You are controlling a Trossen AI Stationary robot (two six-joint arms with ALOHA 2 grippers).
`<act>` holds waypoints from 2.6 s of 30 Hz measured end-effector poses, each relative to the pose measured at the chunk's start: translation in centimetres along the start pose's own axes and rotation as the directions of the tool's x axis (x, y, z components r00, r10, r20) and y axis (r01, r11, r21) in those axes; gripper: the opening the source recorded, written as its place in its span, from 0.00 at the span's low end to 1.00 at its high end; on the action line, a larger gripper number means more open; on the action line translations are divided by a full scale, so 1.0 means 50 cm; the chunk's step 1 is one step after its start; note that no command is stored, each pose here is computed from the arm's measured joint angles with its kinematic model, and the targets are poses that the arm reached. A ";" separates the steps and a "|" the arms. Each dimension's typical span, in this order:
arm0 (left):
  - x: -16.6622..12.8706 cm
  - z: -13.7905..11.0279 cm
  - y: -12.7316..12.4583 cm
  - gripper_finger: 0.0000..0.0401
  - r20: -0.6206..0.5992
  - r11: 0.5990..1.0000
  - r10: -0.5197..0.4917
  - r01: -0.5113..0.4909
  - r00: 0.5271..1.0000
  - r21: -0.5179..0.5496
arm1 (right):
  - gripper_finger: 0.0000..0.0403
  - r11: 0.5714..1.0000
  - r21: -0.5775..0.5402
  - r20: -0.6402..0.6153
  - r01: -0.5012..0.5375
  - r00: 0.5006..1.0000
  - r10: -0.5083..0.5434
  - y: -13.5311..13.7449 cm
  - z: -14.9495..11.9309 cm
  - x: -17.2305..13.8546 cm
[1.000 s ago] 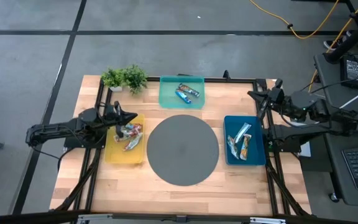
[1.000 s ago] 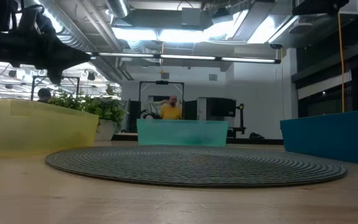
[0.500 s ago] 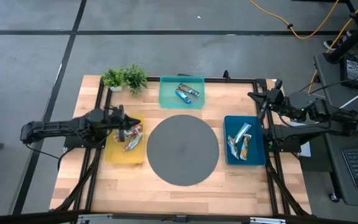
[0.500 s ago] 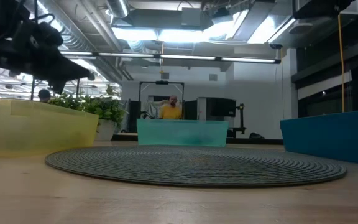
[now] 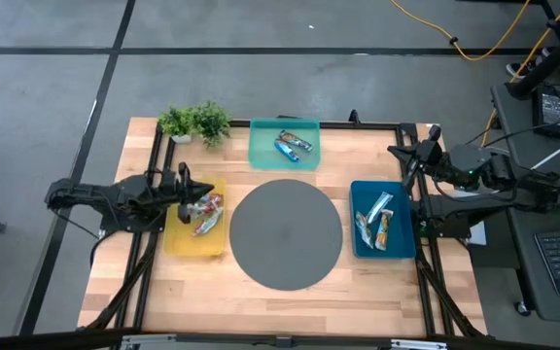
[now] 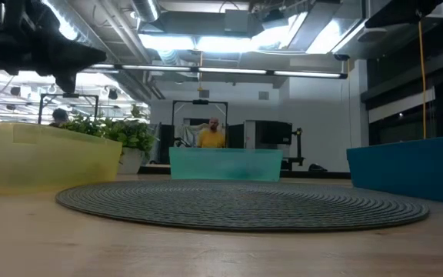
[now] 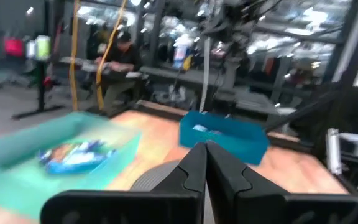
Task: Pick and place Granola Bars by type
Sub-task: Return to Home Position
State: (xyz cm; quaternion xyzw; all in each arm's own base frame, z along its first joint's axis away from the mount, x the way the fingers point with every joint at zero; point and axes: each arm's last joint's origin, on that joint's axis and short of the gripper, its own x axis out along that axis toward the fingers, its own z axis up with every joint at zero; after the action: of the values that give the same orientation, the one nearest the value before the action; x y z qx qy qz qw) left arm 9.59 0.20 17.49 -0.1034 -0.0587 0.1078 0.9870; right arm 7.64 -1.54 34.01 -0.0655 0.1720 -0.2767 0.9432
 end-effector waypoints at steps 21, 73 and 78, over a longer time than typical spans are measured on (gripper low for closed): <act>-0.005 -0.005 -0.004 0.01 0.004 0.950 0.135 -0.130 0.991 0.282 | 0.01 1.000 -0.010 0.012 0.001 1.000 -0.001 0.000 0.003 0.000; -0.001 -0.009 -0.005 0.01 -0.059 0.977 -0.077 0.088 0.995 0.193 | 0.01 0.869 0.260 0.428 -0.421 0.857 0.287 0.108 -0.187 0.121; -0.001 -0.009 -0.005 0.01 -0.059 0.977 -0.077 0.088 0.995 0.193 | 0.01 0.812 0.236 0.504 -0.534 0.782 0.367 0.104 -0.221 0.101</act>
State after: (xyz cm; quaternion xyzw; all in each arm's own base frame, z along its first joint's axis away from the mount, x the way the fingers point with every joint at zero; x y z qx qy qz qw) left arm 9.67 -0.12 17.08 -0.0063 -0.0269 0.0693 0.9972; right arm 10.23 -0.25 21.14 0.0954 -0.0872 -0.0439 0.9906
